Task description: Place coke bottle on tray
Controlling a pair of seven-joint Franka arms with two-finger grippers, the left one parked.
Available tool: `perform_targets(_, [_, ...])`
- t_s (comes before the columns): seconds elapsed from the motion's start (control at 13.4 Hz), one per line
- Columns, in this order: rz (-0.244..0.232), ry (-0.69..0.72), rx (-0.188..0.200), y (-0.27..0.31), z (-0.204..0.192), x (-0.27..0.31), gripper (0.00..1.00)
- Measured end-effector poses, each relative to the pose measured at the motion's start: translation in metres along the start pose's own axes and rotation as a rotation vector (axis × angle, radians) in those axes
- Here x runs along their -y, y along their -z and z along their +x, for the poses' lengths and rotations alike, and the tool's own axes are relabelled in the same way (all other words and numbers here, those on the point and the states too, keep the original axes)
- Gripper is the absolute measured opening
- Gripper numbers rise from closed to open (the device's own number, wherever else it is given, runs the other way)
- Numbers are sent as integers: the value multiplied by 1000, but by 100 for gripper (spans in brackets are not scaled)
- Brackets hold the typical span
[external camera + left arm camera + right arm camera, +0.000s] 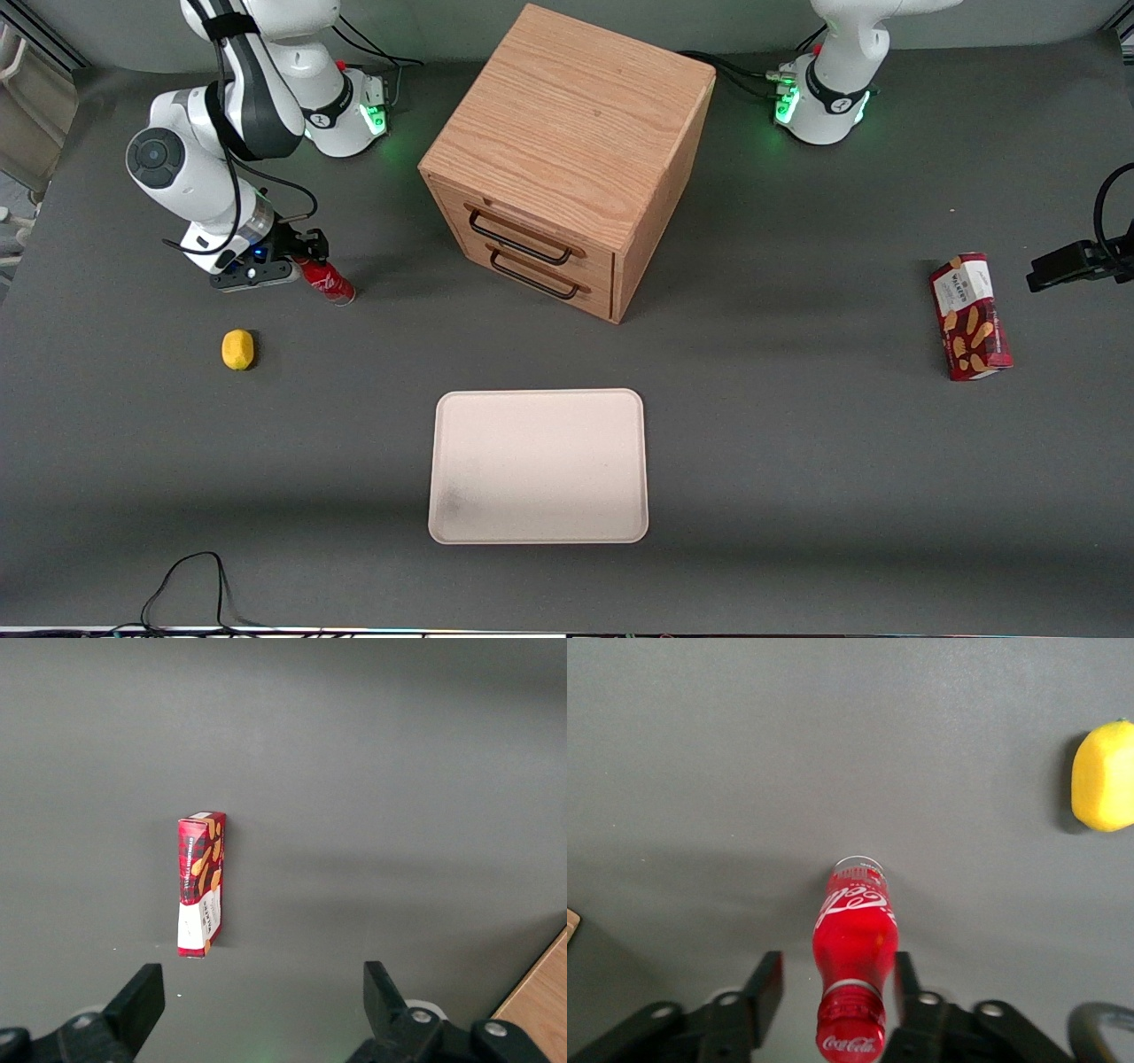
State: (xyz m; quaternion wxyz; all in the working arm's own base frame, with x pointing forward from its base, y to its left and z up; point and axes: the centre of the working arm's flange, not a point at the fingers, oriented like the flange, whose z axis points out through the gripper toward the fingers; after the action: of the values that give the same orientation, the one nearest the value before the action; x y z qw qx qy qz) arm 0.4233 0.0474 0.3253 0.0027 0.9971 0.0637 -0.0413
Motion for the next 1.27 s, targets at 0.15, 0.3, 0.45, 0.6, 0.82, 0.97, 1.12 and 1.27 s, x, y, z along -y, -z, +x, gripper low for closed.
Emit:
perform_targets(0.15, [0,0,-2,1,0,0,26])
perform_targets(0.3, [0,0,-3,1,0,0,3])
perform_targets(0.45, [0,0,-3,1,0,0,1])
perform_targets(0.6, [0,0,-3,1,0,0,1])
perform_targets(0.82, [0,0,-3,1,0,0,1])
perform_targets(0.97, [0,0,-2,0,0,0,17])
perform_targets(1.12, [0,1,-1,0,0,0,39])
perform_targets(1.27, [0,1,-1,0,0,0,59])
